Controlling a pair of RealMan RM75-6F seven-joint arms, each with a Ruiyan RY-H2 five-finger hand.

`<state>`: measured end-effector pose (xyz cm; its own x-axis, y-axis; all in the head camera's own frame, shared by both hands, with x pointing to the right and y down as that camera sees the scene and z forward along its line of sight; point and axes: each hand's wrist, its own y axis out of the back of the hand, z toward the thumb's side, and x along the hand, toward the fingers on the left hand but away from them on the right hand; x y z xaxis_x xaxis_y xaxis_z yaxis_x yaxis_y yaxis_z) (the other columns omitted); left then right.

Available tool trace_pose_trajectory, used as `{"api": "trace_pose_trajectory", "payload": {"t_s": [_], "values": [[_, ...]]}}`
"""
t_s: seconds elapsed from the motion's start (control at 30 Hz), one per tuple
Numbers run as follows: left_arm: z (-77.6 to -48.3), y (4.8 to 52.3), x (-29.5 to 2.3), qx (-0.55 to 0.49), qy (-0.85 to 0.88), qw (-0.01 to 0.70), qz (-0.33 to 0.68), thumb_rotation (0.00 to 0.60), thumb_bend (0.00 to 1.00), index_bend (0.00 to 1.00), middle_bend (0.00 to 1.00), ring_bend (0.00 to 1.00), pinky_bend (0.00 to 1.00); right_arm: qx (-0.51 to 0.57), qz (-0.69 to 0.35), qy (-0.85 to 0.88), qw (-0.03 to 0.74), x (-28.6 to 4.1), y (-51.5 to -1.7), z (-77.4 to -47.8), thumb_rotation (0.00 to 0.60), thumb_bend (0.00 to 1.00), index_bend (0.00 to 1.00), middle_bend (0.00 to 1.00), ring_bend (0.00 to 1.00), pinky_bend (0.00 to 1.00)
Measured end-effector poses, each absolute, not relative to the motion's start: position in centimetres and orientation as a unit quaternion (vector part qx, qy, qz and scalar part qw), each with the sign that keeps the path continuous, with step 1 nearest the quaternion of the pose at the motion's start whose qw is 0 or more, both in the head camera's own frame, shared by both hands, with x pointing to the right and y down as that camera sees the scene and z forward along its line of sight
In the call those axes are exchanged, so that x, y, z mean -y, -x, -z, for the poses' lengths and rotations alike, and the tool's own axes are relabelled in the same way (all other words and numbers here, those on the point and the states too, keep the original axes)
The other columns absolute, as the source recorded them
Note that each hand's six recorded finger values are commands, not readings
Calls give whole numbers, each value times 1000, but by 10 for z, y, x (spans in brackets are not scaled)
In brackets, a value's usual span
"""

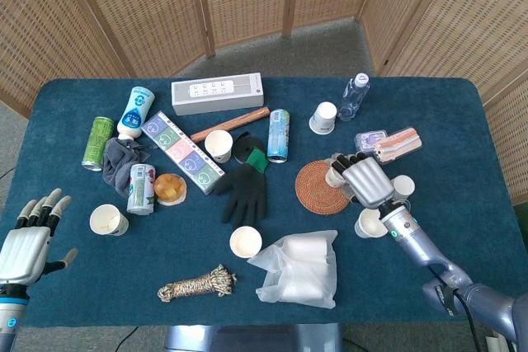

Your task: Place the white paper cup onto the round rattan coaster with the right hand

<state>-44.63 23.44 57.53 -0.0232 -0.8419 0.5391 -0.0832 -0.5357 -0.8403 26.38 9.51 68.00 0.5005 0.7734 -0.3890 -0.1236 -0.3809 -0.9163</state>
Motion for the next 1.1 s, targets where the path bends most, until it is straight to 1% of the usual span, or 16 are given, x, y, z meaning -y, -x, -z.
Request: {"api": "trace_pose_trajectory", "payload": {"t_s": [0.07,0.5,0.6,0.67,0.73,0.8,0.83,0.87,0.9,0.97,1.1], "values": [[-575,447,-234,-369,626,310,613,600,291,63,0,0,0,228,-443,703,508,-96,-264,-680,600,428,220,271,385,424],[-574,447,-235,-370,626,310,612,600,291,63,0,0,0,234,-435,705,508,-98,-264,-673,600,420,213,271,385,424],[-574,447,-235,-370,625,311,612,600,291,64,0,0,0,245,-432,705,506,-94,-263,-670,600,415,192,263,383,424],[-573,448,-234,-371,625,311,613,600,291,64,0,0,0,249,-431,705,505,-93,-263,-667,600,404,165,245,364,424],[-573,449,-234,-372,624,311,613,600,292,64,0,0,0,252,-430,707,502,-92,-263,-664,600,376,123,189,303,410],[-573,449,-234,-373,624,310,613,600,292,64,0,0,0,251,-431,709,499,-92,-263,-663,600,305,49,55,130,363],[-573,449,-234,-372,625,310,613,600,292,64,0,0,0,247,-434,711,496,-93,-264,-663,600,274,21,14,57,342],[-573,449,-234,-372,625,309,613,600,292,64,0,0,0,244,-436,712,494,-93,-264,-663,600,256,7,0,20,327],[-573,449,-234,-372,626,309,612,600,292,64,0,0,0,240,-440,712,492,-93,-264,-664,600,240,0,0,3,314],[-573,448,-234,-371,627,309,611,600,291,64,0,0,0,230,-449,713,486,-92,-265,-667,600,229,0,0,0,288],[-572,447,-235,-372,627,310,610,600,291,64,0,0,0,213,-467,716,473,-88,-265,-675,600,230,0,0,0,255]]}}
